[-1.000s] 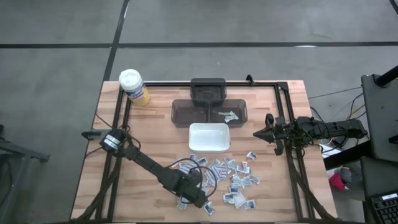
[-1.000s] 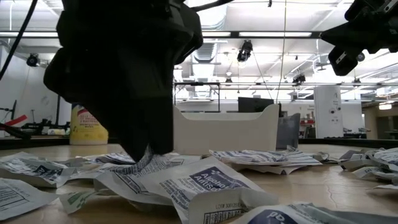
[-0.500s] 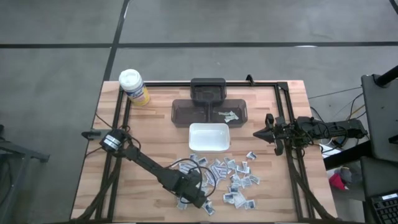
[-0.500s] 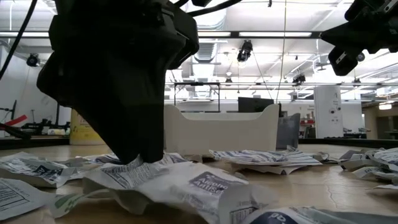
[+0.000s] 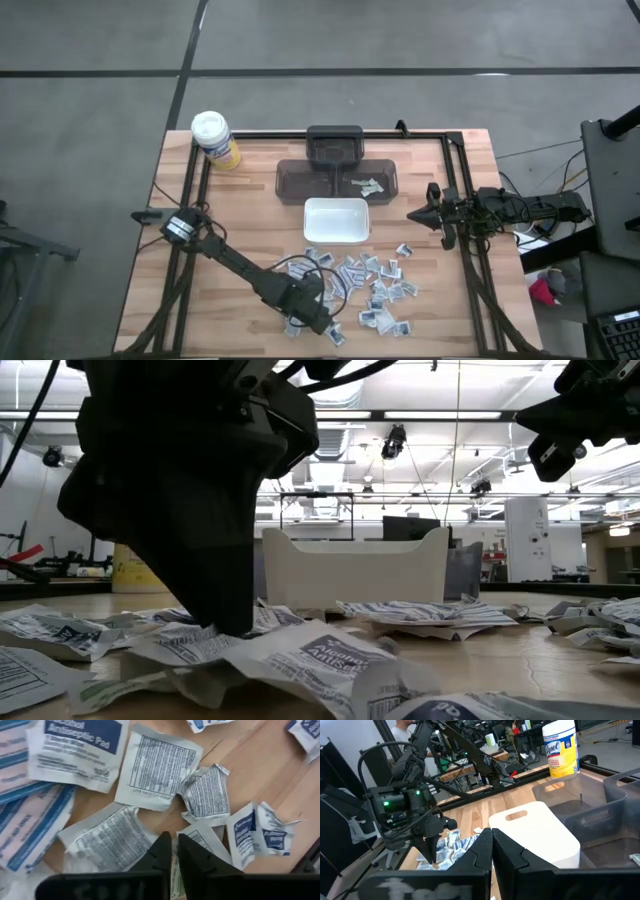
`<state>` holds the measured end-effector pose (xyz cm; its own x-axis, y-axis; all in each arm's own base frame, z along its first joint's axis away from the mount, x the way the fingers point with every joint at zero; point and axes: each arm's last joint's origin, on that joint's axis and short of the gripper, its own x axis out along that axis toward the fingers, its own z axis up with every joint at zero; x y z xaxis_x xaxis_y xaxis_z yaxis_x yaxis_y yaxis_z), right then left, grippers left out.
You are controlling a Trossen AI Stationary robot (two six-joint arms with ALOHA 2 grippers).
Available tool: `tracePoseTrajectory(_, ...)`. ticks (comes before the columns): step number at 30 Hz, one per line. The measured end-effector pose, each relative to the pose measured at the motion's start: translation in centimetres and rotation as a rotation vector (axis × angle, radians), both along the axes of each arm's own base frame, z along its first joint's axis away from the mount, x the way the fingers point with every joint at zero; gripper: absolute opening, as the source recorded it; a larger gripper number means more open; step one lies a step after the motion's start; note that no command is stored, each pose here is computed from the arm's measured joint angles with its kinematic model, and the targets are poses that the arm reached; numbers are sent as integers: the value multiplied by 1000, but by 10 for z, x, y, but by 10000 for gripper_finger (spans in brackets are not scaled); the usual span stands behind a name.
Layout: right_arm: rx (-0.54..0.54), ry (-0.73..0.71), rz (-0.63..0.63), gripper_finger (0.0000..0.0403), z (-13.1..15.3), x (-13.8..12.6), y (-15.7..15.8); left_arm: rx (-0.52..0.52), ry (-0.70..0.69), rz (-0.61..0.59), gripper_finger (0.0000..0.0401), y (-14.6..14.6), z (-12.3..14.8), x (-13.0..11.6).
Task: Pick & Place First Aid Supplies
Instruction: Put the alcohol pad into the bottom left black bin
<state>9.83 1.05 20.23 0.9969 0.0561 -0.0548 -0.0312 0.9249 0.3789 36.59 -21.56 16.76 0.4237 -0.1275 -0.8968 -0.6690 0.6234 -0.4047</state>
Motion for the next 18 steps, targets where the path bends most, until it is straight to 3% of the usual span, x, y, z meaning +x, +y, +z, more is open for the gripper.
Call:
tracePoseTrajectory(10, 0, 0, 0, 8, 0, 0, 0, -3, -8, 5, 1, 1, -5, -1)
tracePoseTrajectory(18, 0, 0, 0, 8, 0, 0, 0, 16, -49, 0, 0, 3, 7, -2)
